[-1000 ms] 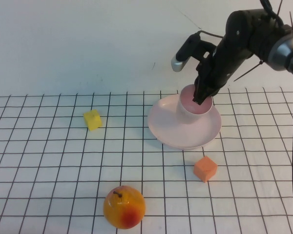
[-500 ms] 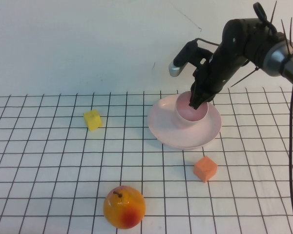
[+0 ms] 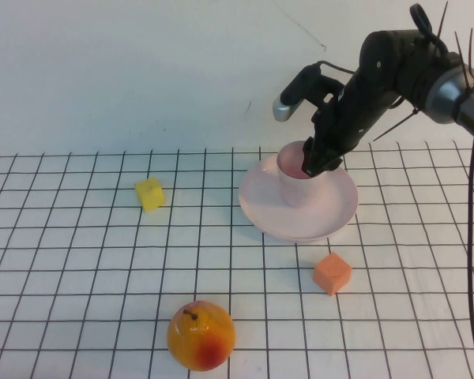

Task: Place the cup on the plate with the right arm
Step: Place the cup on the plate

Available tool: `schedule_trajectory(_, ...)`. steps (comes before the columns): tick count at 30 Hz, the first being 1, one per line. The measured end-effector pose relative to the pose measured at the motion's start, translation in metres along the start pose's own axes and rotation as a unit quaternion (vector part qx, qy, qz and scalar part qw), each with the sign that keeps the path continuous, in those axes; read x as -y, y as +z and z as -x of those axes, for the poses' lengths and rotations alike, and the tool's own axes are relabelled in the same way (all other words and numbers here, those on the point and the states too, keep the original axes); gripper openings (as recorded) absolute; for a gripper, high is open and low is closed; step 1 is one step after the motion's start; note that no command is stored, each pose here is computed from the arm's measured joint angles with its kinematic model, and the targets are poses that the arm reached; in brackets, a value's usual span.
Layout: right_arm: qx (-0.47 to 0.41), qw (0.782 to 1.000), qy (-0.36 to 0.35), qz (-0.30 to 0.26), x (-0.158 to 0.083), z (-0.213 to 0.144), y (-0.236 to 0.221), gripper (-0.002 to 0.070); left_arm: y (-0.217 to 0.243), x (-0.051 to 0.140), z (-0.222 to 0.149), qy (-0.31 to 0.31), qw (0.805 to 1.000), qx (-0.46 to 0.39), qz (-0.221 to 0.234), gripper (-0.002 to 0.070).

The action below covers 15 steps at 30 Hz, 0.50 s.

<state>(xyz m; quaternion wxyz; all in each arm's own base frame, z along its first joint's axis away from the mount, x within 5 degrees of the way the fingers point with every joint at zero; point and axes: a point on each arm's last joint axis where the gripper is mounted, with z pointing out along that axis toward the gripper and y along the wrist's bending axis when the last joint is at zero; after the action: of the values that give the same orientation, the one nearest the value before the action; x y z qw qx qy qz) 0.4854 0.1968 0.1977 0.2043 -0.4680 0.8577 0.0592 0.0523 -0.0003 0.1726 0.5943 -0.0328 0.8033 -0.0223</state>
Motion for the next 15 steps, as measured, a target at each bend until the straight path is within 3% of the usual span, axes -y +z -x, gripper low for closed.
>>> schedule_trajectory(9,-0.001,1.000,-0.003,-0.004,0.001,0.000,-0.003,0.0350,0.000,0.000,0.000,0.000,1.000,0.000,0.000,-0.0003)
schedule_trajectory(15,0.014,1.000,-0.008,-0.026,0.001,0.007,-0.034,0.0350,0.000,0.000,0.000,0.000,1.000,0.000,0.000,-0.0003)
